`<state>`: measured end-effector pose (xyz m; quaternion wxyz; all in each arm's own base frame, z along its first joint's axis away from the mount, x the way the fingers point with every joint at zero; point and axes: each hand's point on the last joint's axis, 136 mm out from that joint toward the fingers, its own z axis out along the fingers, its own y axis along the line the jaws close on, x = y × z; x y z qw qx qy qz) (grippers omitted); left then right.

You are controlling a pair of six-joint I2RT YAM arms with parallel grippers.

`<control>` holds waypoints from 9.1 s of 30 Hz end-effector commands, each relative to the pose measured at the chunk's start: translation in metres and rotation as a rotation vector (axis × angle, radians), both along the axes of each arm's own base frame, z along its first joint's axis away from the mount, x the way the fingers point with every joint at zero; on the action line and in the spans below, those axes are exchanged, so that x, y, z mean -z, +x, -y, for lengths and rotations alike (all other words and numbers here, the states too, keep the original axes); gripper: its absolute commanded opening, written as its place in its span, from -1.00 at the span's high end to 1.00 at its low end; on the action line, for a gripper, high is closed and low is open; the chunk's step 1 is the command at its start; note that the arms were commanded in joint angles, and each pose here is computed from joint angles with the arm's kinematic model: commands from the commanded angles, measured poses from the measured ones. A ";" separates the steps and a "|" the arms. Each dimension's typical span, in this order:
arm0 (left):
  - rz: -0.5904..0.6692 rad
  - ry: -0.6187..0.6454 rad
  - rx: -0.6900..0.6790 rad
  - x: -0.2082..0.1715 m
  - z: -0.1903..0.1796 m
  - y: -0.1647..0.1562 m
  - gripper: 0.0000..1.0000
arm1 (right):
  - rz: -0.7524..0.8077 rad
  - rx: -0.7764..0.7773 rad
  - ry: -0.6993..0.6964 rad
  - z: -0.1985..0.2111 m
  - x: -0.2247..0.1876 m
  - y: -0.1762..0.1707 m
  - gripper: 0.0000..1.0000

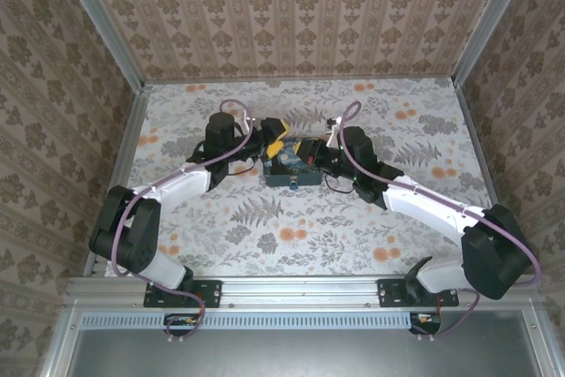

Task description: Unlock a padlock with a key

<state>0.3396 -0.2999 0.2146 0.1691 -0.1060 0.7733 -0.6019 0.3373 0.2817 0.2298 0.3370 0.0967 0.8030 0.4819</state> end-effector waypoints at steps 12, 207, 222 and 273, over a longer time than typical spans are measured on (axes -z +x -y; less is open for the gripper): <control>0.007 -0.086 -0.011 -0.014 0.005 0.005 -0.42 | -0.017 -0.039 0.032 -0.009 -0.003 0.004 1.00; 0.050 0.288 -0.107 0.036 -0.074 -0.007 -0.97 | -0.016 -0.511 -0.990 0.012 0.163 -0.082 1.00; 0.015 0.088 -0.105 0.022 -0.055 0.006 -0.94 | 0.053 -0.287 -0.750 -0.013 0.057 -0.028 1.00; 0.060 -0.145 -0.060 -0.006 0.001 0.014 0.34 | -0.034 -0.065 -0.310 -0.023 0.024 0.059 1.00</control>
